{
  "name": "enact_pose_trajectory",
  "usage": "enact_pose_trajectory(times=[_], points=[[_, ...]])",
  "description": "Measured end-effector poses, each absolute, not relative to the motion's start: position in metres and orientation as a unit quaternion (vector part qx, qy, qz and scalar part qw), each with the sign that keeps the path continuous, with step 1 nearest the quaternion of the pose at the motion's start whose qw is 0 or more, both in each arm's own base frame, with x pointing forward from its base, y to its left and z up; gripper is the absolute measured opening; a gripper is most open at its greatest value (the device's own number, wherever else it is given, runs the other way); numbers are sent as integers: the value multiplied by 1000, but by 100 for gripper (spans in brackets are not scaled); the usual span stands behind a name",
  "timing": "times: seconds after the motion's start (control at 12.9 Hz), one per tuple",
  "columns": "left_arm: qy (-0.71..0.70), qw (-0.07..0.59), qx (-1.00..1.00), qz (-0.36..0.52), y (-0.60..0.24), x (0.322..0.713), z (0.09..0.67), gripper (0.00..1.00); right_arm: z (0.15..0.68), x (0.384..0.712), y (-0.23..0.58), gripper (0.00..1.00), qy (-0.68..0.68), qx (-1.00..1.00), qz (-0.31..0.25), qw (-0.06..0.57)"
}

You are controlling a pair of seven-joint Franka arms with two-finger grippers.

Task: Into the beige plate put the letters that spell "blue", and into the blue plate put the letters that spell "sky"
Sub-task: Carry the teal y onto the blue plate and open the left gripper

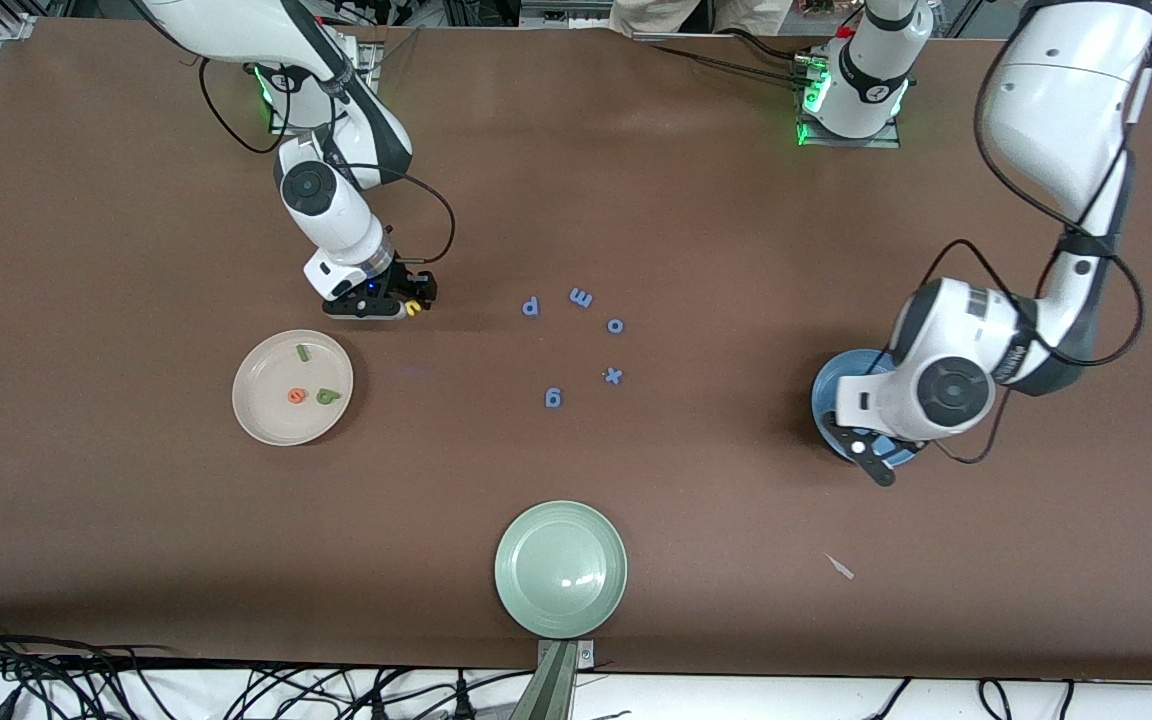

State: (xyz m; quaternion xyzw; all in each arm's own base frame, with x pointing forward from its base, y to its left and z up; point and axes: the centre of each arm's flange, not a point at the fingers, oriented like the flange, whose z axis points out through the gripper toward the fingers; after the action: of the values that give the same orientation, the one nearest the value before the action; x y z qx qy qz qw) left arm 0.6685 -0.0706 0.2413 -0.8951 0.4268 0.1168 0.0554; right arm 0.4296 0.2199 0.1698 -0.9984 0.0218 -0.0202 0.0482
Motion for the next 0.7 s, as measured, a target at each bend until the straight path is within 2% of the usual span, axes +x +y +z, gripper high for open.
enact_pose_trajectory(times=[0.08, 0.23, 0.31, 0.39, 0.47, 0.62, 0.7], points=[[432, 54, -893, 117, -67, 669, 241, 22, 169, 428, 223, 68, 20, -998, -21, 50], [444, 51, -888, 112, -83, 668, 245, 44, 168, 427, 225, 54, 18, -998, -24, 52], [449, 52, -886, 106, -93, 668, 253, 54, 168, 427, 225, 54, 17, -998, -24, 53], [454, 53, -884, 104, -102, 667, 267, 65, 169, 428, 227, 46, 16, -998, -26, 54], [456, 56, -882, 105, -110, 665, 288, 77, 169, 427, 227, 46, 15, -998, -26, 54], [442, 60, -889, 98, -124, 657, 345, 99, 172, 427, 231, 30, 8, -998, -30, 56], [427, 53, -898, 90, -128, 651, 376, 100, 172, 427, 231, 30, 6, -998, -30, 55]])
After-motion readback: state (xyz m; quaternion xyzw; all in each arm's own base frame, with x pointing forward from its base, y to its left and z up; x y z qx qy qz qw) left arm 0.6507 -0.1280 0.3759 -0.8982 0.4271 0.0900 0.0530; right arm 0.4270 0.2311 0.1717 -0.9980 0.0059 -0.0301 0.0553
